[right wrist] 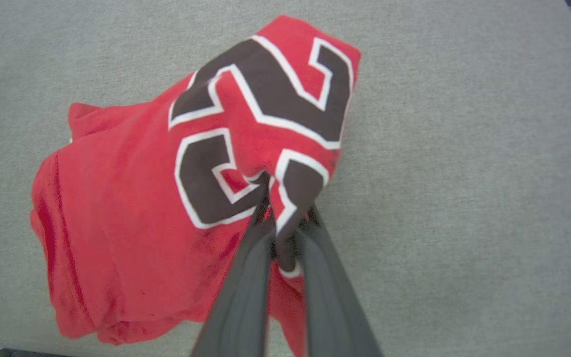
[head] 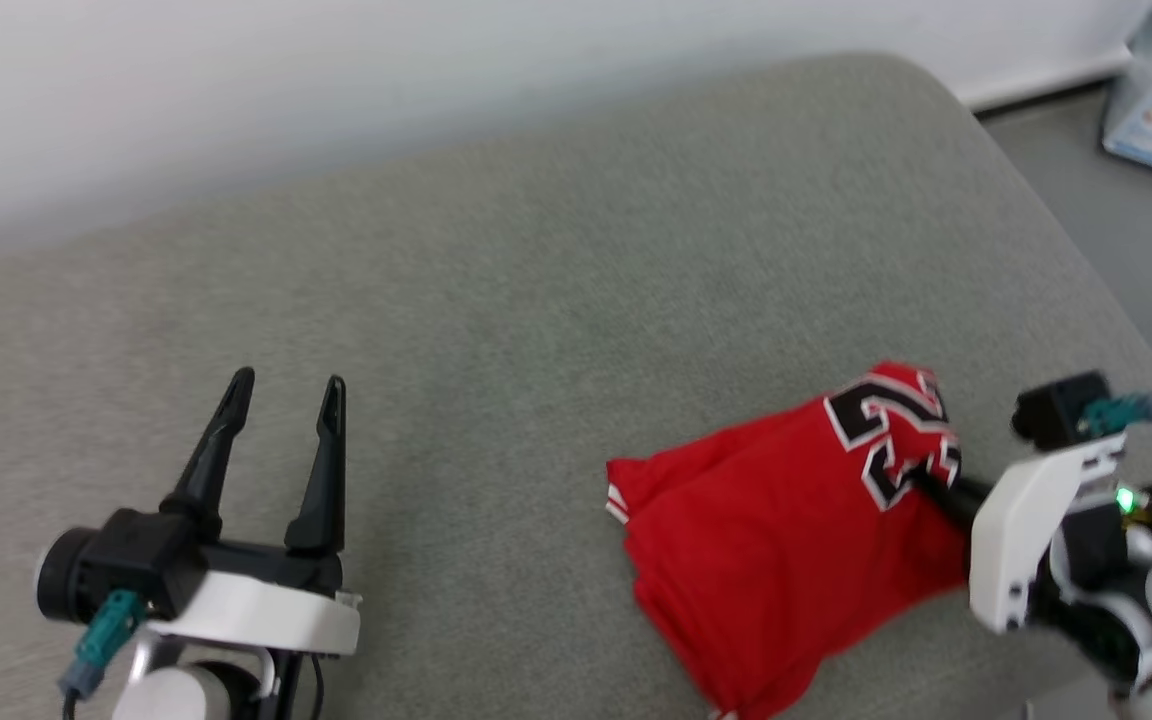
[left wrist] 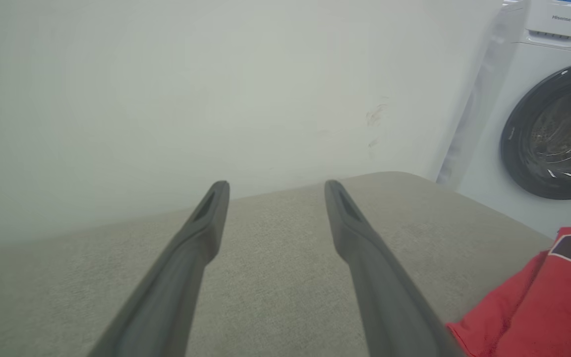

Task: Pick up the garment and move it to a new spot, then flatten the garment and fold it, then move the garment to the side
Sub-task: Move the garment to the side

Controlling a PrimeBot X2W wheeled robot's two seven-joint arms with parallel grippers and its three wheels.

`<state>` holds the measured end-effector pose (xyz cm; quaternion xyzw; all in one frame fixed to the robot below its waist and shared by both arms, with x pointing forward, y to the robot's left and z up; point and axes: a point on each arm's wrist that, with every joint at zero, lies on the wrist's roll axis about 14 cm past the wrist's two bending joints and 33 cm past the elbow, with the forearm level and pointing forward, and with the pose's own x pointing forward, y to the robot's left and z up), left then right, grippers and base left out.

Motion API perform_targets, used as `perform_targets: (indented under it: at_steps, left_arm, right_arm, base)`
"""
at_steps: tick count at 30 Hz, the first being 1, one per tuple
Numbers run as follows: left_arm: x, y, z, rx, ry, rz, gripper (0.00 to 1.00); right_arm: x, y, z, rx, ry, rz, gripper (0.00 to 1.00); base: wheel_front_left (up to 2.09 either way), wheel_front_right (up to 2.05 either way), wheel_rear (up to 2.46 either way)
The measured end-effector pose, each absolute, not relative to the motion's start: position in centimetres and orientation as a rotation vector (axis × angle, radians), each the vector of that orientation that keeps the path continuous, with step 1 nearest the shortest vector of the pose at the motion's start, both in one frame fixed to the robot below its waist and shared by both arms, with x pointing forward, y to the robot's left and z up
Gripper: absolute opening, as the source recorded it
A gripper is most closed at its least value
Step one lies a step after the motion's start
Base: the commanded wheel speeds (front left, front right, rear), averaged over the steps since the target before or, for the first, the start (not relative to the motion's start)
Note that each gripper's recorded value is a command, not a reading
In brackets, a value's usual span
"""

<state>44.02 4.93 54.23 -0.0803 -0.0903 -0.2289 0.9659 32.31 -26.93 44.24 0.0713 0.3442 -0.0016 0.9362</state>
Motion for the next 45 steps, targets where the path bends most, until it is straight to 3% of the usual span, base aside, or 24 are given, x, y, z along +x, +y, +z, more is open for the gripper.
perform_targets:
  at_steps: [17,29,30,31,32,45]
  left_arm:
    - [52.3,-0.1,49.3,-0.192,-0.16,-0.67,1.0]
    - [54.5,1.6,45.1,-0.196,-0.127,-0.648,1.0]
    - [54.4,1.7,44.9,-0.195,-0.123,-0.644,1.0]
    - [54.5,1.8,44.7,-0.194,-0.119,-0.642,1.0]
    - [54.4,1.9,44.6,-0.193,-0.115,-0.64,1.0]
    - [52.9,2.5,46.5,-0.206,-0.118,-0.596,1.0]
  right_arm:
    - [41.2,-42.7,46.6,-0.091,0.565,-0.399,0.0]
    - [42.0,-48.5,42.5,-0.149,0.641,-0.595,0.0]
    - [41.9,-48.3,41.7,-0.143,0.653,-0.597,0.03]
    - [42.0,-48.1,41.2,-0.128,0.649,-0.599,0.35]
    - [42.0,-47.9,40.8,-0.123,0.65,-0.601,1.0]
    - [41.1,-50.0,46.0,-0.183,0.443,-0.672,1.0]
  base:
    - [0.0,0.0,0.0]
    - [0.0,0.0,0.0]
    - [0.0,0.0,0.0]
    - [0.0,0.0,0.0]
    - [0.0,0.0,0.0]
    - [0.0,0.0,0.0]
